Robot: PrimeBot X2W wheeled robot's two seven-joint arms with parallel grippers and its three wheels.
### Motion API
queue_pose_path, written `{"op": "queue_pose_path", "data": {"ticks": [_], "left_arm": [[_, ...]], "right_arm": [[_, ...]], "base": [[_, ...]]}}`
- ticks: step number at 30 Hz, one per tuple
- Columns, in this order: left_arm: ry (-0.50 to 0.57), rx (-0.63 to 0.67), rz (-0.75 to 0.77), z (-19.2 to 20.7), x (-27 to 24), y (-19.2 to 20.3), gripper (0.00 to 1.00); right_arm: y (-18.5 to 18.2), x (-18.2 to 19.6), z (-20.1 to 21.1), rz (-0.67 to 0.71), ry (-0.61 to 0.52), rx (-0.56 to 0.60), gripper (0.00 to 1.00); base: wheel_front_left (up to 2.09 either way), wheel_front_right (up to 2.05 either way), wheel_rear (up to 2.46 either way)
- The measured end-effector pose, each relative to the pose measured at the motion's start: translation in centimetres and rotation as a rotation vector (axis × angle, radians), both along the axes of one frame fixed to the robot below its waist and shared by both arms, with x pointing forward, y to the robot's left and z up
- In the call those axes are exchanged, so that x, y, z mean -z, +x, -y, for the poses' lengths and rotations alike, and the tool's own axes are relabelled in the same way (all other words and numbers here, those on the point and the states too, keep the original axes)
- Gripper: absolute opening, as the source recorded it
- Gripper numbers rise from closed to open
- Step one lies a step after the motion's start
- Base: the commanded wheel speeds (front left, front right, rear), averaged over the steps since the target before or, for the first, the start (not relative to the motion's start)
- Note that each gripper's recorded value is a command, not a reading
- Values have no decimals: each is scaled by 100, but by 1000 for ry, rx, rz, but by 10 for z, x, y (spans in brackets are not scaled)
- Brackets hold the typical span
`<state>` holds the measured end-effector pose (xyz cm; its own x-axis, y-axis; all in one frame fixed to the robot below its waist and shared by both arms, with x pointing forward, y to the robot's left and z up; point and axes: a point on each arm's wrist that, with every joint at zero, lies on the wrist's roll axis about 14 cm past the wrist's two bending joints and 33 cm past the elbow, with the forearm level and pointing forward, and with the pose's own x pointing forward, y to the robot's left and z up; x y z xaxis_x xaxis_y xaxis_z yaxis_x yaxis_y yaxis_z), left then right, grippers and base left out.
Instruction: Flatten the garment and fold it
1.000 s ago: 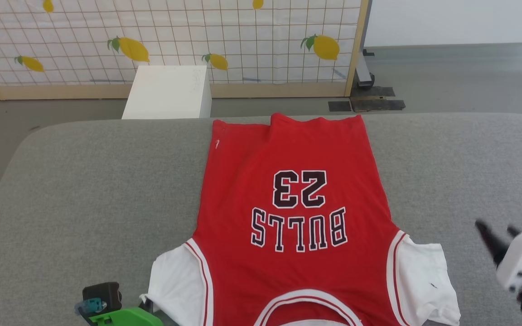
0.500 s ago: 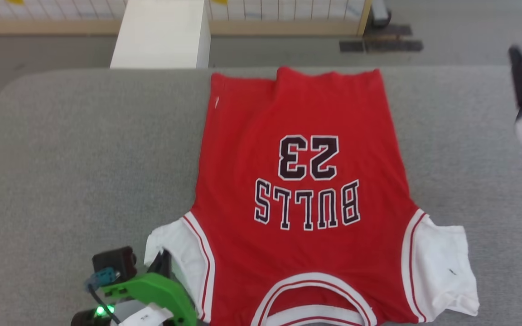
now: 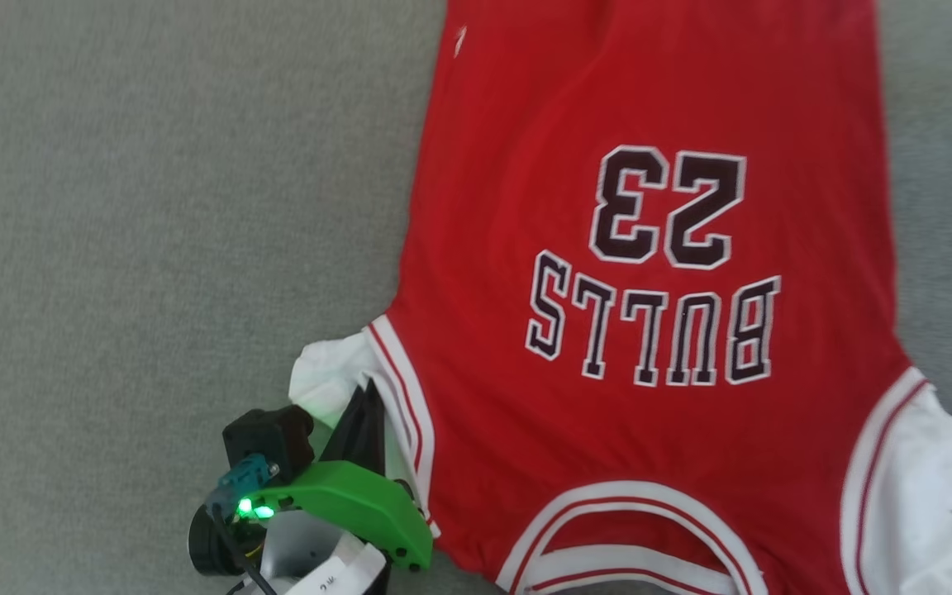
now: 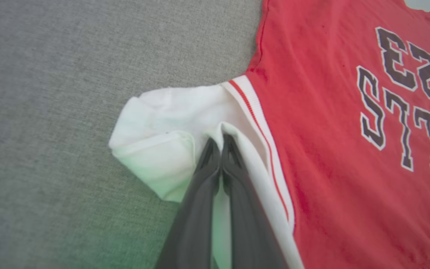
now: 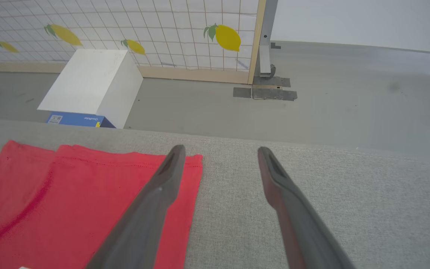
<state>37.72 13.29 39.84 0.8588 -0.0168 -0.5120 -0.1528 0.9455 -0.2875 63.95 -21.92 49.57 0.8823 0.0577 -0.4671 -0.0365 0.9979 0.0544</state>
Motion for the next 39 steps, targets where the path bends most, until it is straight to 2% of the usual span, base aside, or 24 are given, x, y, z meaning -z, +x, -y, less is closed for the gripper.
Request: {"op": "queue_pose_path", "data": {"ticks": [4,10,17,18,19,25,29,32,35,39], "left_arm": [[22,-32,-7,-6,5,2,0],[31,-73,-42,-13,14,0,0],[46,-110,-70,-21,22,-5,0],[47,-112,-71,-22,22,-5,0],[47,-112,-70,-22,22,-5,0],[50,-107,-68,-23,21,-7,0],[61,-100,-67,-28,18,-11,0],[69,-89,-61,-31,13,-13,0],[73,-75,-59,-33,7,-17,0],[65,-56,-62,-35,0,-26,0]], "right_arm": [[11,56,-14,-188,-89,-54,100],[13,133,-42,-397,-194,-158,100],[21,153,-52,-481,-210,-184,100],[21,153,-53,-490,-207,-184,31],[20,151,-52,-494,-203,-183,0],[20,131,-49,-448,-131,-142,0],[29,90,-49,-302,-58,-117,0],[30,52,-45,-183,-44,-116,0],[16,25,-29,-113,-70,-110,0],[-27,12,-6,-110,-122,-120,0]], "base": [[0,0,0],[0,0,0],[0,0,0],[0,0,0],[0,0,0],[0,0,0],[0,0,0],[0,0,0],[0,0,0],[0,0,0]]}}
